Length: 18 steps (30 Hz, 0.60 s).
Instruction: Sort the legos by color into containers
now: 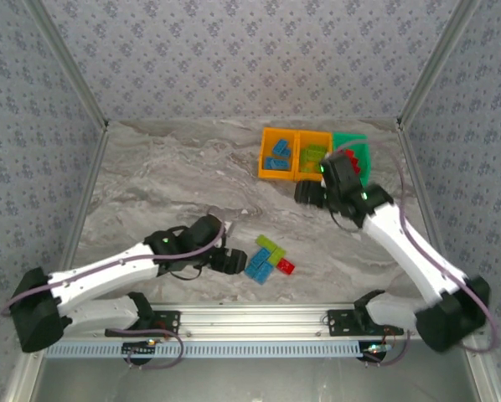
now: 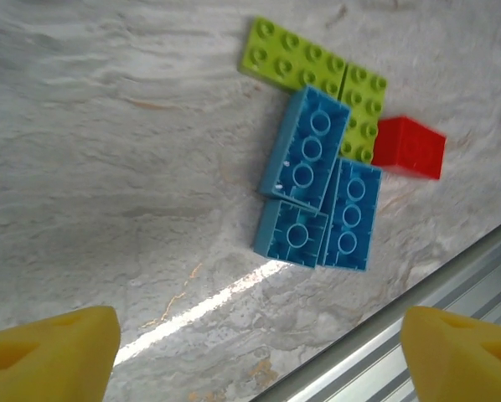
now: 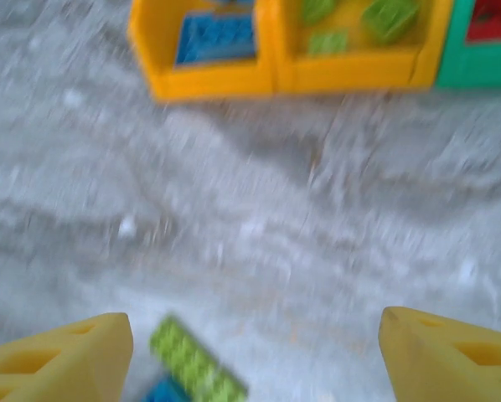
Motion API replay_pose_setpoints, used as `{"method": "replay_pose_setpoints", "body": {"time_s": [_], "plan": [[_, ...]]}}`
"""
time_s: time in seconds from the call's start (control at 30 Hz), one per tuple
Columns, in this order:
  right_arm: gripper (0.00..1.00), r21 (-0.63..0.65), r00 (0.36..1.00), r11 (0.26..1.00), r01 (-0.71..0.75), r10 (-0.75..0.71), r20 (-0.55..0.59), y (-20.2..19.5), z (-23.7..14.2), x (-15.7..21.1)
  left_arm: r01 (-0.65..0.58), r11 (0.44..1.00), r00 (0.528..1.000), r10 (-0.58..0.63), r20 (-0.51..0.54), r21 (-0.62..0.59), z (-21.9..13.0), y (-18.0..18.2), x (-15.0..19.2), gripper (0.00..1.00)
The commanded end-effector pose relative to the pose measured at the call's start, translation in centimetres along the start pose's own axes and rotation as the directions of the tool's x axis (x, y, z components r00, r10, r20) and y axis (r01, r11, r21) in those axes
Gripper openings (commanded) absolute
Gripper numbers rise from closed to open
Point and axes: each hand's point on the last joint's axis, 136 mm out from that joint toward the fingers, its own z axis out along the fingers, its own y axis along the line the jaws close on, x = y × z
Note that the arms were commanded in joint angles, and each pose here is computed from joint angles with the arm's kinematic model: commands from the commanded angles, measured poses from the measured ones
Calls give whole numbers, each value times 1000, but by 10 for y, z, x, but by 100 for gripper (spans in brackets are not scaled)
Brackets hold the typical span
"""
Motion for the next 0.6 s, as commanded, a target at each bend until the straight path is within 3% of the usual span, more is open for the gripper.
{"method": "replay_pose_setpoints", "body": {"time_s": [0.0, 0.2, 0.4, 0.57], "plan": [[82, -26, 996, 1000, -17, 15, -84, -5, -9, 50, -38, 999, 999, 38, 29, -14, 16, -15, -8, 81], [84, -4, 999, 1000, -13, 13, -45, -21, -39, 72, -46, 999, 999, 46, -11, -14, 49, -24, 4, 62], [85, -24, 1000, 1000, -8, 8, -27, -21, -40, 73, -40, 998, 998, 42, -37, 42, 67, -36, 7, 62], [85, -21, 1000, 1000, -11, 10, -21, -22, -40, 74, -41, 998, 994, 36, -105, -42, 86, -21, 18, 59]]}}
